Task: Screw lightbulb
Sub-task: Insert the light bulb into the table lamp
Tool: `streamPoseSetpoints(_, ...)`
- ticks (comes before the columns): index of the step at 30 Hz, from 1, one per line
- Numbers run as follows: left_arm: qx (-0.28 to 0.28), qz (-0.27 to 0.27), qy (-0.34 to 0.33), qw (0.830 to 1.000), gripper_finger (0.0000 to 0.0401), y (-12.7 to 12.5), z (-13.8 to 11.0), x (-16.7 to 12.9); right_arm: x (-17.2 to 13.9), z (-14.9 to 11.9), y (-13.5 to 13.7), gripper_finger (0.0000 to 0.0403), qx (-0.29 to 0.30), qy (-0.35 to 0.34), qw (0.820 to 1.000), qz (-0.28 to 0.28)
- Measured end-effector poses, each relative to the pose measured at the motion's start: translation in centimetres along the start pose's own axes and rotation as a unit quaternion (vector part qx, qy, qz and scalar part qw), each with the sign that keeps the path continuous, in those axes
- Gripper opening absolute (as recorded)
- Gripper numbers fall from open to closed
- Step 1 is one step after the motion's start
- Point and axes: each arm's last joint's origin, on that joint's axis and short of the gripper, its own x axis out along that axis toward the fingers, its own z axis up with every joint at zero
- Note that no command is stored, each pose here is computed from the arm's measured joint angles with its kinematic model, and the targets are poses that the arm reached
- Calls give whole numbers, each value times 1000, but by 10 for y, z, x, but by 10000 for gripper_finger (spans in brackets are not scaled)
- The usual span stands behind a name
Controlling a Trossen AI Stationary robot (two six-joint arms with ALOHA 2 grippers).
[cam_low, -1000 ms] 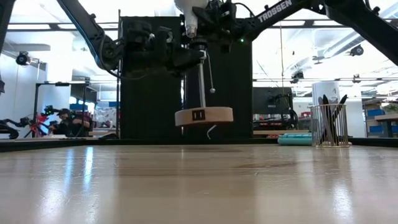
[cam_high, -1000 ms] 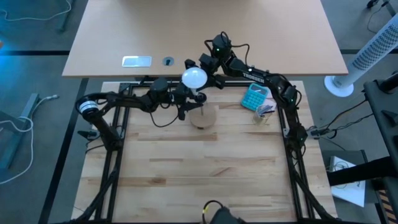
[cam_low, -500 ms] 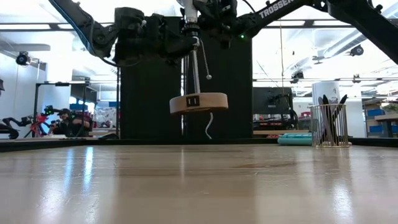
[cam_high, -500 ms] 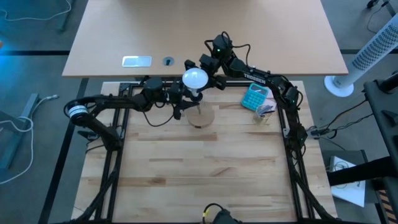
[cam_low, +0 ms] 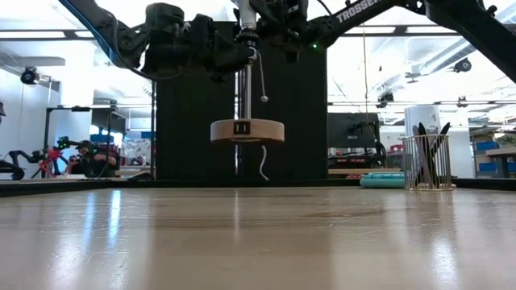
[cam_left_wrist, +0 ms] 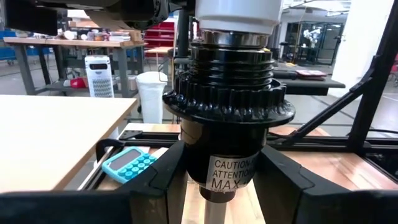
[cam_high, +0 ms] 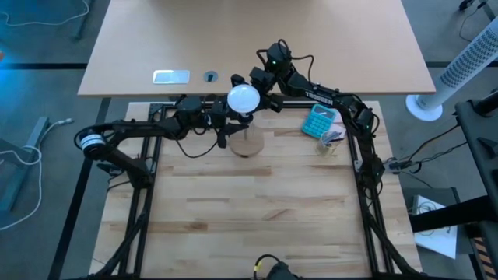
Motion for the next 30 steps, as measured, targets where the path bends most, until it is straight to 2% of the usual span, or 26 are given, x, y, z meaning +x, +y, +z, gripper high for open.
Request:
streamPoseSetpoints(10, 4, 20, -4, 1000, 140, 0, 3, -1, -4, 1, 0, 185, -2, 0, 1000, -6)
streamPoseSetpoints(22, 34, 89, 2, 995, 140, 4, 2, -2, -12, 1, -4, 175, -10, -11, 998, -66)
streamPoseSetpoints(30, 53, 112, -2, 992, 140, 4, 8, -6, -21, 1, -5, 175, -17, -15, 995, -96)
